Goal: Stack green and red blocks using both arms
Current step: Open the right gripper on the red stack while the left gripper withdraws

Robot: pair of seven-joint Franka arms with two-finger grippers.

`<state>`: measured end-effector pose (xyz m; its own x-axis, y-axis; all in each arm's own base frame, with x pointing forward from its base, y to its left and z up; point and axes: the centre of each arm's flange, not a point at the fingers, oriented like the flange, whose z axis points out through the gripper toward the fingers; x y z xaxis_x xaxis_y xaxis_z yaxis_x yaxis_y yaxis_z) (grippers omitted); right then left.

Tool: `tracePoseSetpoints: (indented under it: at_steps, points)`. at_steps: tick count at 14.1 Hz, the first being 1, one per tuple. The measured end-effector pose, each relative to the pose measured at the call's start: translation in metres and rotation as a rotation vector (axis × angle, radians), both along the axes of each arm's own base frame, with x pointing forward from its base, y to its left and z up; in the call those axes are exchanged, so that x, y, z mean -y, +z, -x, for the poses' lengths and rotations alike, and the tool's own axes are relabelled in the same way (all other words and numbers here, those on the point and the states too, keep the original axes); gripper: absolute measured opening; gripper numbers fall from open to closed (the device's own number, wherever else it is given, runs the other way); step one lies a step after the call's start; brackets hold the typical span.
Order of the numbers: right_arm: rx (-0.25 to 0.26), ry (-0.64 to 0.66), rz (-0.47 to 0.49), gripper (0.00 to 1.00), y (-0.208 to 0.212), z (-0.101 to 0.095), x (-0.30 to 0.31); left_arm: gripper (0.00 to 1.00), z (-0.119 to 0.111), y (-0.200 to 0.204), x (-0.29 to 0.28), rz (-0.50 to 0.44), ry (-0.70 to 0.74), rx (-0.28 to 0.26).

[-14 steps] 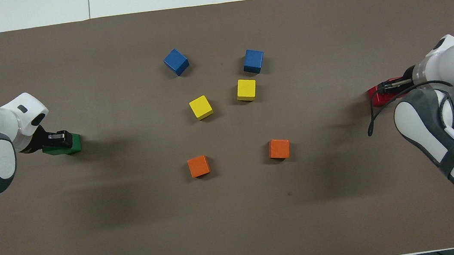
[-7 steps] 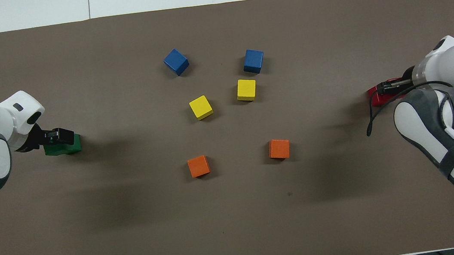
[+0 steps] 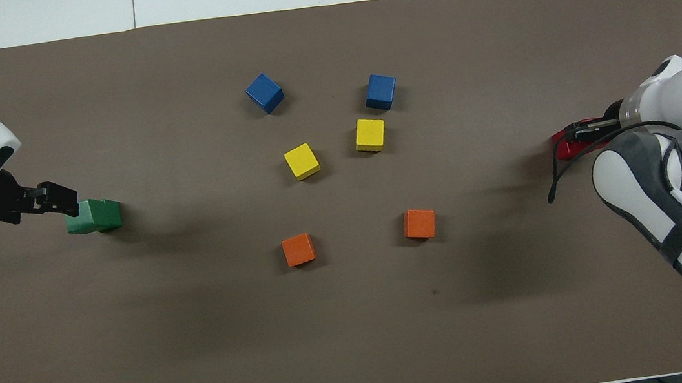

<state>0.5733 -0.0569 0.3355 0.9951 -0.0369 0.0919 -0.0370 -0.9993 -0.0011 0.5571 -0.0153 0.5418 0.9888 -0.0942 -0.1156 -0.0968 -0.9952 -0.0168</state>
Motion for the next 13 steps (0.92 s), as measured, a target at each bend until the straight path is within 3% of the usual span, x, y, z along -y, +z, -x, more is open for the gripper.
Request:
tracePoseSetpoints:
  at_steps: [1, 3, 4, 5, 9, 13]
  points:
    - [0.000, 0.000, 0.000, 0.58, 0.000, 0.000, 0.000, 1.00, 0.007, 0.012, 0.001, -0.003, 0.000, 0.012]
    - [0.003, 0.002, -0.001, 0.75, 0.001, 0.000, -0.002, 1.00, 0.013, 0.024, -0.001, -0.004, 0.005, 0.030]
    - [0.005, 0.004, -0.001, 0.91, 0.002, -0.001, -0.003, 1.00, 0.013, 0.025, 0.000, -0.003, 0.003, 0.032]
    - [0.010, 0.004, -0.001, 0.99, 0.004, -0.002, -0.004, 1.00, 0.013, 0.024, 0.002, -0.002, -0.001, 0.030]
    - [0.034, 0.030, 0.000, 1.00, 0.029, -0.016, -0.017, 1.00, 0.012, 0.022, 0.012, -0.002, -0.009, 0.029]
    - [-0.031, 0.065, -0.013, 1.00, 0.105, -0.032, -0.035, 1.00, 0.011, 0.019, 0.013, -0.001, -0.008, 0.024]
